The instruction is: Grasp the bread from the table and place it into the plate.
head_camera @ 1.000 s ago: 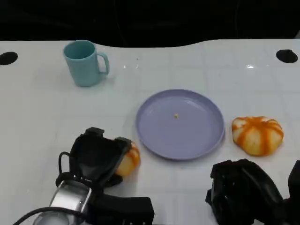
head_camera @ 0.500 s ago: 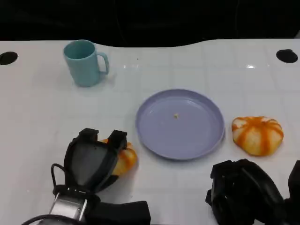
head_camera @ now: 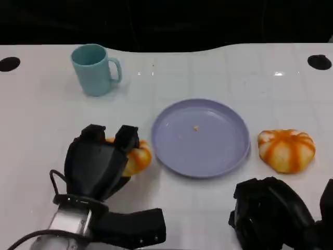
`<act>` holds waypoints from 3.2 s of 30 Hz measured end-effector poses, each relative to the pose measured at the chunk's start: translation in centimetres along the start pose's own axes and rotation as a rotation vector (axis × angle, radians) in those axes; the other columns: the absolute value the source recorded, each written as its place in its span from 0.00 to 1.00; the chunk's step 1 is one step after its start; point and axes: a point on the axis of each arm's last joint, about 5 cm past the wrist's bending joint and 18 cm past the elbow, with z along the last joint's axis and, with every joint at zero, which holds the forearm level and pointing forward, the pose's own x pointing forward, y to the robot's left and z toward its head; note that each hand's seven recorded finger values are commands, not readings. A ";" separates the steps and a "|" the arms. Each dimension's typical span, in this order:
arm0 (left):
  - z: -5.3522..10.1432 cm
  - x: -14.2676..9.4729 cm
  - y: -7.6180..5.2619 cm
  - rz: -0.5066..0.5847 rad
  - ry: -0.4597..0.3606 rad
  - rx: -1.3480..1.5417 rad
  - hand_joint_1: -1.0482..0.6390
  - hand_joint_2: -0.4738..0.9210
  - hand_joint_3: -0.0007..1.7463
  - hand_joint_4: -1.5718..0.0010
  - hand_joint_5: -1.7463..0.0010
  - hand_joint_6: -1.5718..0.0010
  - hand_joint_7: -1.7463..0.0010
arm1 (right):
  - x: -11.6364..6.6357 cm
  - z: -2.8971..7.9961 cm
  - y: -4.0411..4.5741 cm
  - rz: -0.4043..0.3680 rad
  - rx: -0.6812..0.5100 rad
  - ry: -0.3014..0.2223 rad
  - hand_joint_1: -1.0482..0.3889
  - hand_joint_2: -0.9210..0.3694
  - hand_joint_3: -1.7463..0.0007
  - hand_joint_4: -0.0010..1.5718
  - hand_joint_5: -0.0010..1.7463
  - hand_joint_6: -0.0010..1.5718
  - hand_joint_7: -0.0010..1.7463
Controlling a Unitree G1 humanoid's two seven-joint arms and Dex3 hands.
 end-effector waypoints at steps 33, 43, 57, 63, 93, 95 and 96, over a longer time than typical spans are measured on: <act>4.0 5.7 1.3 0.116 -0.248 -0.215 0.41 0.51 0.82 0.34 0.00 0.49 0.00 | -0.3 -0.4 0.03 0.004 0.005 0.006 0.00 0.67 0.22 0.96 0.77 1.00 0.58; 5.9 7.2 0.0 0.019 -0.283 -0.185 0.41 0.49 0.77 0.32 0.00 0.49 0.00 | -0.3 -0.4 0.05 0.008 0.003 0.000 0.00 0.67 0.22 0.96 0.77 1.00 0.57; 6.8 7.7 -1.3 -0.134 -0.305 -0.220 0.35 0.68 0.58 0.54 0.10 0.69 0.43 | -0.3 -0.5 0.12 0.005 0.002 0.009 0.00 0.70 0.20 0.97 0.75 1.00 0.57; 6.7 8.0 -1.2 -0.245 -0.321 -0.213 0.22 0.98 0.13 0.75 0.35 0.92 0.54 | -0.2 -0.5 0.15 0.005 0.004 0.009 0.00 0.69 0.20 0.96 0.75 1.00 0.57; 4.8 6.7 2.4 -0.395 -0.350 -0.241 0.10 1.00 0.24 0.78 0.40 0.90 0.65 | -0.2 -0.4 0.18 0.014 0.001 0.009 0.00 0.70 0.20 0.97 0.74 1.00 0.56; 4.3 6.2 2.3 -0.356 -0.345 -0.322 0.13 1.00 0.24 0.73 0.37 0.84 0.61 | -0.2 -0.4 0.18 0.014 0.001 0.009 0.00 0.70 0.20 0.97 0.74 1.00 0.57; 4.1 6.0 2.3 -0.341 -0.345 -0.365 0.13 1.00 0.23 0.70 0.35 0.80 0.59 | -0.2 -0.4 0.17 0.014 0.000 0.010 0.00 0.71 0.20 0.97 0.74 1.00 0.57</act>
